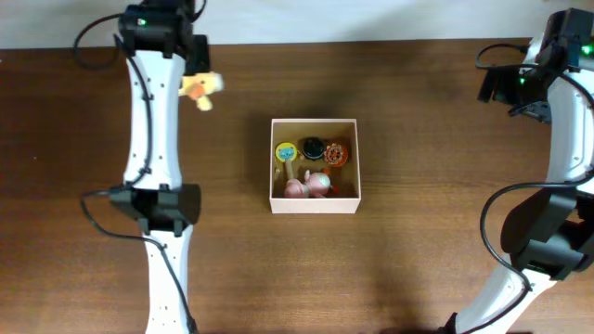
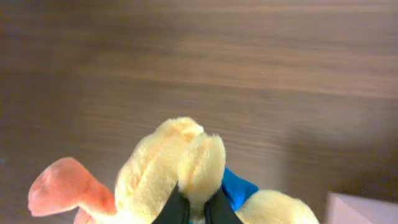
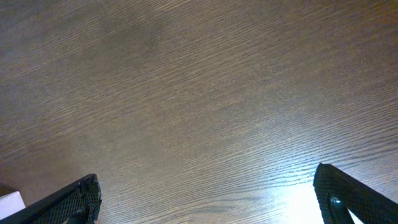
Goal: Pack container
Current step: 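Lift the duck and carry it over the pink box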
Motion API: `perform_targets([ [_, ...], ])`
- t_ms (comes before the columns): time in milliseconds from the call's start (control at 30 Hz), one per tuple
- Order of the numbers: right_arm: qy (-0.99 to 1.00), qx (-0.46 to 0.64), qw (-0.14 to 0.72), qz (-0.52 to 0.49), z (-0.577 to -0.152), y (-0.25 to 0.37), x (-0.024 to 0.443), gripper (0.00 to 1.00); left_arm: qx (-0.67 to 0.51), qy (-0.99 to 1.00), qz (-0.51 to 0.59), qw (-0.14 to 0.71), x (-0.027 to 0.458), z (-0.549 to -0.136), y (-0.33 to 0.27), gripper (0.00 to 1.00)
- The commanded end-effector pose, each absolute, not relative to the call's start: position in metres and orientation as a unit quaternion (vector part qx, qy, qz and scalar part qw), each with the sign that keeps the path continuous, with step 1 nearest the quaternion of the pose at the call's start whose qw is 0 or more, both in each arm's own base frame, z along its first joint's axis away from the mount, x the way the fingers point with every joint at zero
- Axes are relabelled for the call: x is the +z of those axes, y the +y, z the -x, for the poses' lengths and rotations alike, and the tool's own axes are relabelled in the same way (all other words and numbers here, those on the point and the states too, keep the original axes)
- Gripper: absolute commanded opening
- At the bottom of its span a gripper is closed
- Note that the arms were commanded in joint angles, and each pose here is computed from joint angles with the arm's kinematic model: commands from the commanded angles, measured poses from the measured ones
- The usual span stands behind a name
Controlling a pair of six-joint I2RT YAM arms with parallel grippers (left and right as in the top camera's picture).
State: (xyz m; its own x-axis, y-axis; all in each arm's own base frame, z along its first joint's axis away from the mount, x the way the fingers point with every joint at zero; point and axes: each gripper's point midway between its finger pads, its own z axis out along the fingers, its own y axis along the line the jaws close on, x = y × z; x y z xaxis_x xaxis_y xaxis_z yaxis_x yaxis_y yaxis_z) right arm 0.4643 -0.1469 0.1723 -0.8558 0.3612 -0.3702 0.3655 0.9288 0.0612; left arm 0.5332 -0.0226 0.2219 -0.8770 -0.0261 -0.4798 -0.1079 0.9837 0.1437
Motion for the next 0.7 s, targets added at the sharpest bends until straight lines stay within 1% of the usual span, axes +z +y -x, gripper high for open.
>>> perform_targets([
  [0,0.964,-0.002,0.186,-0.187,-0.465,-0.144,0.167,0.99,0.03,0.962,0.02,0.27,0.25,-0.515,-0.08,0.02],
  [367,0.964,-0.002,0.186,-0.187,-0.465,-0.144,0.167,0.99,-0.024,0.96,-0.086,0.267,0.255,-0.468,-0.213,0.02],
  [533,0.964,-0.002,0.186,-0.187,-0.465,-0.144,0.167,0.99,-0.033,0.955,-0.128,0.265,0.254,-0.448,-0.252,0.02],
  [667,0.964,-0.002,0.186,-0.187,-0.465,-0.144,0.167,0.99,-0.029,0.957,-0.147,0.247,0.243,-0.438,-0.268,0.02],
])
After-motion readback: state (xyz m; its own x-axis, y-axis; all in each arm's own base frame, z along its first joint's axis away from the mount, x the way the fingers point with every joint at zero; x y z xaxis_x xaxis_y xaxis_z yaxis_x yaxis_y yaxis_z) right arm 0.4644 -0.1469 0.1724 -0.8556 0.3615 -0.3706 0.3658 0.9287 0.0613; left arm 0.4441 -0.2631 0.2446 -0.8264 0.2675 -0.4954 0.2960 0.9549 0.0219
